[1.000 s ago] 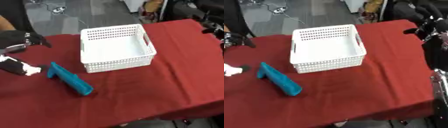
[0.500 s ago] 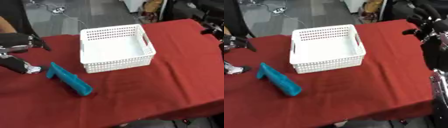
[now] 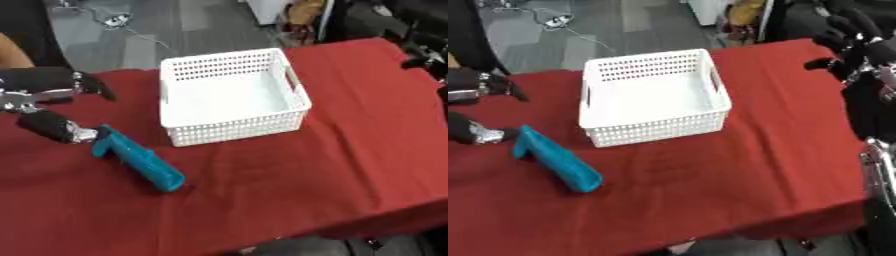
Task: Pick up objects on the table and place them in the box.
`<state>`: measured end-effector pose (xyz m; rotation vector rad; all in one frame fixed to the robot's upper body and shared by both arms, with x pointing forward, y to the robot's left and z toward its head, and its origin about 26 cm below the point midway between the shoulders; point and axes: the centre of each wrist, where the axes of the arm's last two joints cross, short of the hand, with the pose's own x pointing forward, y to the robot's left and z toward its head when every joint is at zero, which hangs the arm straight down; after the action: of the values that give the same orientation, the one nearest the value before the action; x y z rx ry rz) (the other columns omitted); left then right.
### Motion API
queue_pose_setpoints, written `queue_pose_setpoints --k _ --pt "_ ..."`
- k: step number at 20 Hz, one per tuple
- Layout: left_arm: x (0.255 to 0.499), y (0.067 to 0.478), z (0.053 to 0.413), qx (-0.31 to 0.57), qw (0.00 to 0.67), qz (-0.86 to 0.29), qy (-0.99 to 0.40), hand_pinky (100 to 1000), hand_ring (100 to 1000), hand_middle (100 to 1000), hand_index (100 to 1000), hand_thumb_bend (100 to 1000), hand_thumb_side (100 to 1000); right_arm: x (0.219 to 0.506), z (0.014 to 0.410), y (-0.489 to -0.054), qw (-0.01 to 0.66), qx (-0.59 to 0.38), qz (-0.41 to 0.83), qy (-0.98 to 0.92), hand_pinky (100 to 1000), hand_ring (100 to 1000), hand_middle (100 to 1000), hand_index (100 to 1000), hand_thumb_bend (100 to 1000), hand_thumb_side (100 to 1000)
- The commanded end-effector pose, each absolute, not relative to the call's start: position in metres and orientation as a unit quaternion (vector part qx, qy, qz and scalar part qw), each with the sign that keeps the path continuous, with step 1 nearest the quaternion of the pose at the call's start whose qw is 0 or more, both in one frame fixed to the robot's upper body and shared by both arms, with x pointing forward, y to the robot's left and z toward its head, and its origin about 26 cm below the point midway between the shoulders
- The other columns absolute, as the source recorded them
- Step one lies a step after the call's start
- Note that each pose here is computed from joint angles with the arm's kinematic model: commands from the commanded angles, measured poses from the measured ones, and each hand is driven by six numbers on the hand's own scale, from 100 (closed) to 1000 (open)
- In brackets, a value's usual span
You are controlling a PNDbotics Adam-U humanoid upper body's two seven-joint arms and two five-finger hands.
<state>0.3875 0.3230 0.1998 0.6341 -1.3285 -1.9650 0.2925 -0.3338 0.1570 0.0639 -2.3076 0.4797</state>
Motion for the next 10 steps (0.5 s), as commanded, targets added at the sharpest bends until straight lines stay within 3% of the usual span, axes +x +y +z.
queue_pose_setpoints --k 1,10 --pt "0.39 0.319 0.209 0.245 0.321 -0.76 -0.509 860 853 813 914 359 741 0.292 0.167 -0.337 0.371 0.018 0.201 -0.906 678 862 914 1000 100 1000" --pt "0.393 0.314 0.197 0.213 0.324 -0.779 -0.492 858 853 811 910 359 813 0.293 0.168 -0.336 0.37 0.019 0.202 -0.907 678 862 914 1000 100 1000"
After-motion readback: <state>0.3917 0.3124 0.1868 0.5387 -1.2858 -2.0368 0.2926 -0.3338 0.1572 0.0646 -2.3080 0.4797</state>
